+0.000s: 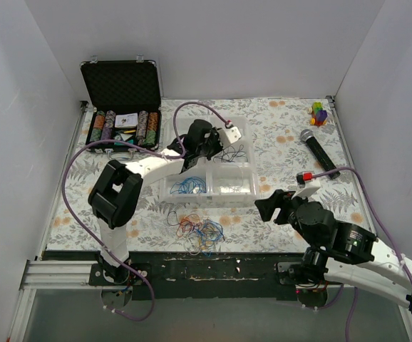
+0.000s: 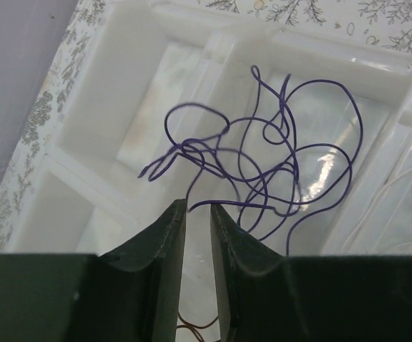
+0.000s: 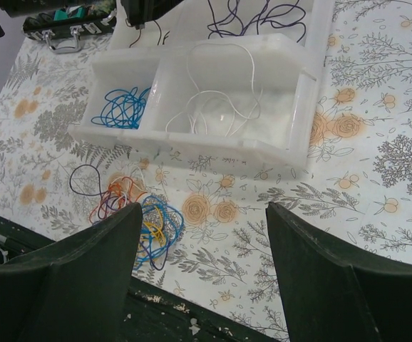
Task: Untangle the cables
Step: Place the cable in the bin.
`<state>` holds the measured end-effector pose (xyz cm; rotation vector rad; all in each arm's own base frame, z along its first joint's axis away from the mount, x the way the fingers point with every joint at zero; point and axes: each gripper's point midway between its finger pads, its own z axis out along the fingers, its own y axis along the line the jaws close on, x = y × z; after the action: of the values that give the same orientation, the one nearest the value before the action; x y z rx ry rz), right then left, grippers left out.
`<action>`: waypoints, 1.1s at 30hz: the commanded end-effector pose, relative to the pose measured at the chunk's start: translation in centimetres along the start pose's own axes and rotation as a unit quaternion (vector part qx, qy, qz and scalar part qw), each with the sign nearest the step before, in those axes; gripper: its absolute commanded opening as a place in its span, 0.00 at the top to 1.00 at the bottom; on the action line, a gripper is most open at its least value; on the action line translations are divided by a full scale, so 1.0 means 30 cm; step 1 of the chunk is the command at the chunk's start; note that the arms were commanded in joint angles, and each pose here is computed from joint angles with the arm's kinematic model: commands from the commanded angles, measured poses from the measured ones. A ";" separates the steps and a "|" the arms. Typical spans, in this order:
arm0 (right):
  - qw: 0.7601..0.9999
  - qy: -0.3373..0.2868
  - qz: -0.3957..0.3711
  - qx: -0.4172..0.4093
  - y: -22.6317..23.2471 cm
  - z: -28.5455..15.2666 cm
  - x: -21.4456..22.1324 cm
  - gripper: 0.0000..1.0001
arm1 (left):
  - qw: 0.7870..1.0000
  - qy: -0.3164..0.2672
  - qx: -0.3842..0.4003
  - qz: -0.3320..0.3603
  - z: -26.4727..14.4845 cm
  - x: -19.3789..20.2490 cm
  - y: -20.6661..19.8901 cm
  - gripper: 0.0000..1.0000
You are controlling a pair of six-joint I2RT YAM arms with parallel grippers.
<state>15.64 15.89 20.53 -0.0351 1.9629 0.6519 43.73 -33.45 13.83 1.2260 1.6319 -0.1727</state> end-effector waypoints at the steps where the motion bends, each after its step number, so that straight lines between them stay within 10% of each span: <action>1: 1.000 -0.013 0.020 -0.004 0.034 -0.003 -0.051 0.22 | 0.999 0.005 0.026 0.022 -0.072 -0.040 -0.047 0.77; 12: 1.000 0.019 0.019 0.005 0.063 0.031 -0.012 0.21 | 0.999 -0.029 0.038 -0.019 -0.234 -0.210 -0.035 0.46; 19: 0.999 0.049 0.013 -0.002 0.090 0.064 0.042 0.20 | 0.990 -0.105 0.077 -0.049 -0.587 -0.394 -0.058 0.22; 33: 0.983 0.174 -0.035 -0.038 0.231 0.239 0.275 0.13 | 0.987 0.048 0.140 -0.064 -1.034 -0.016 -0.296 0.02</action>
<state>15.24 23.35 13.66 -0.2262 2.2562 0.6049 19.82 -21.47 30.35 1.2518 1.5570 -0.4698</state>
